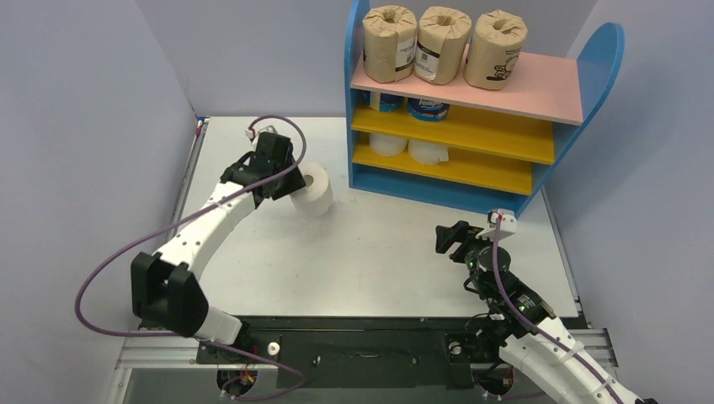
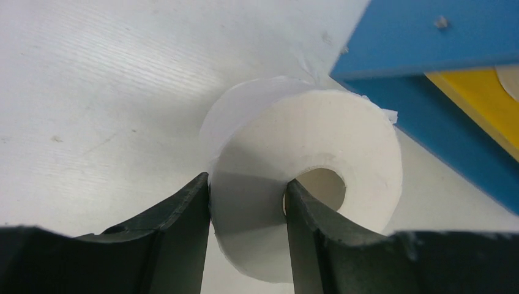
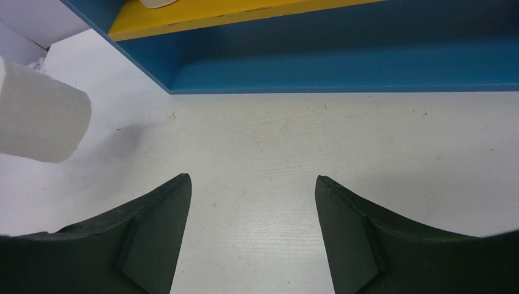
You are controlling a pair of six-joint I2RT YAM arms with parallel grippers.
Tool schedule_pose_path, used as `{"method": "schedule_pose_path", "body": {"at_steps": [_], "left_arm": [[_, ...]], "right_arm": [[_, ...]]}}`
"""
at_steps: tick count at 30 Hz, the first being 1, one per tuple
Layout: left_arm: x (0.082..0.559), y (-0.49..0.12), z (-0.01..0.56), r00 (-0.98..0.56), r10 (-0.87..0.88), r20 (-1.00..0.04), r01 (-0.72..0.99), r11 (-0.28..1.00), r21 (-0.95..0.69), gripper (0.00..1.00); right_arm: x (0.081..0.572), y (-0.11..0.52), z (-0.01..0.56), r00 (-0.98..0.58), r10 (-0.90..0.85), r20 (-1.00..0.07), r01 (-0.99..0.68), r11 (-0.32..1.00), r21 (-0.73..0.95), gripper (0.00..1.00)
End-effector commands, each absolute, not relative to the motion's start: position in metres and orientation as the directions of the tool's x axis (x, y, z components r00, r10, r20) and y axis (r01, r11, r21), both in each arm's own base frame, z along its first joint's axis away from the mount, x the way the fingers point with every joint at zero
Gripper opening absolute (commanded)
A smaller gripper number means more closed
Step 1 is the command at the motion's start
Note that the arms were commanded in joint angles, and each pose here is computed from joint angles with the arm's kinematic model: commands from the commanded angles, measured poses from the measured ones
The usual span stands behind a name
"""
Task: Place and organize the paper towels onto the shelf
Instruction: Move the paper towel to the center of the board.
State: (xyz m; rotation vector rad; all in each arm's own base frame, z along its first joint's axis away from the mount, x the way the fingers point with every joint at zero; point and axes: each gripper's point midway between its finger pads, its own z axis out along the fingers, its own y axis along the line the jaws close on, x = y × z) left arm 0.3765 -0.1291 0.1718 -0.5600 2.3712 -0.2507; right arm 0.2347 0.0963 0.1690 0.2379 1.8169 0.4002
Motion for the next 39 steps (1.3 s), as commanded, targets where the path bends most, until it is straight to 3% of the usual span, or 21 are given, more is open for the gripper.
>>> {"method": "schedule_pose_path", "body": {"at_steps": [1, 6, 10, 15, 23, 30, 34, 39], "left_arm": [[0.339, -0.175, 0.213, -0.654, -0.376, -0.656, -0.138, 0.912, -0.385, 0.35], [0.293, -0.227, 0.203, -0.702, -0.259, -0.663, 0.011, 0.927, -0.374, 0.35], [0.263, -0.267, 0.194, -0.721, -0.188, -0.667, 0.122, 0.913, -0.389, 0.36], [0.256, -0.303, 0.186, -0.718, -0.132, -0.684, 0.195, 0.905, -0.379, 0.36], [0.266, -0.337, 0.155, -0.737, -0.057, -0.674, 0.225, 0.919, -0.323, 0.36], [0.268, -0.364, 0.141, -0.744, 0.011, -0.668, 0.268, 0.921, -0.284, 0.37], [0.267, -0.368, 0.14, -0.745, 0.031, -0.666, 0.281, 0.921, -0.271, 0.41], [0.265, -0.369, 0.149, -0.742, 0.037, -0.669, 0.291, 0.917, -0.272, 0.58]], "right_arm": [[0.239, 0.096, 0.185, -0.267, 0.359, -0.894, -0.034, 0.924, 0.381, 0.69], [0.239, 0.091, 0.186, -0.267, 0.4, -0.877, 0.019, 0.912, 0.411, 0.69], [0.236, 0.079, 0.183, -0.231, 0.501, -0.834, 0.111, 0.865, 0.489, 0.79], [0.232, 0.093, 0.182, -0.29, 0.536, -0.793, 0.067, 0.838, 0.541, 0.9], [0.227, 0.061, 0.172, -0.307, 0.462, -0.832, 0.221, 0.885, 0.409, 0.91], [0.223, 0.061, 0.16, -0.353, 0.424, -0.834, 0.217, 0.904, 0.368, 0.88], [0.223, 0.069, 0.154, -0.391, 0.41, -0.824, 0.191, 0.912, 0.363, 0.87], [0.224, 0.083, 0.154, -0.438, 0.387, -0.811, 0.136, 0.921, 0.366, 0.86]]}}
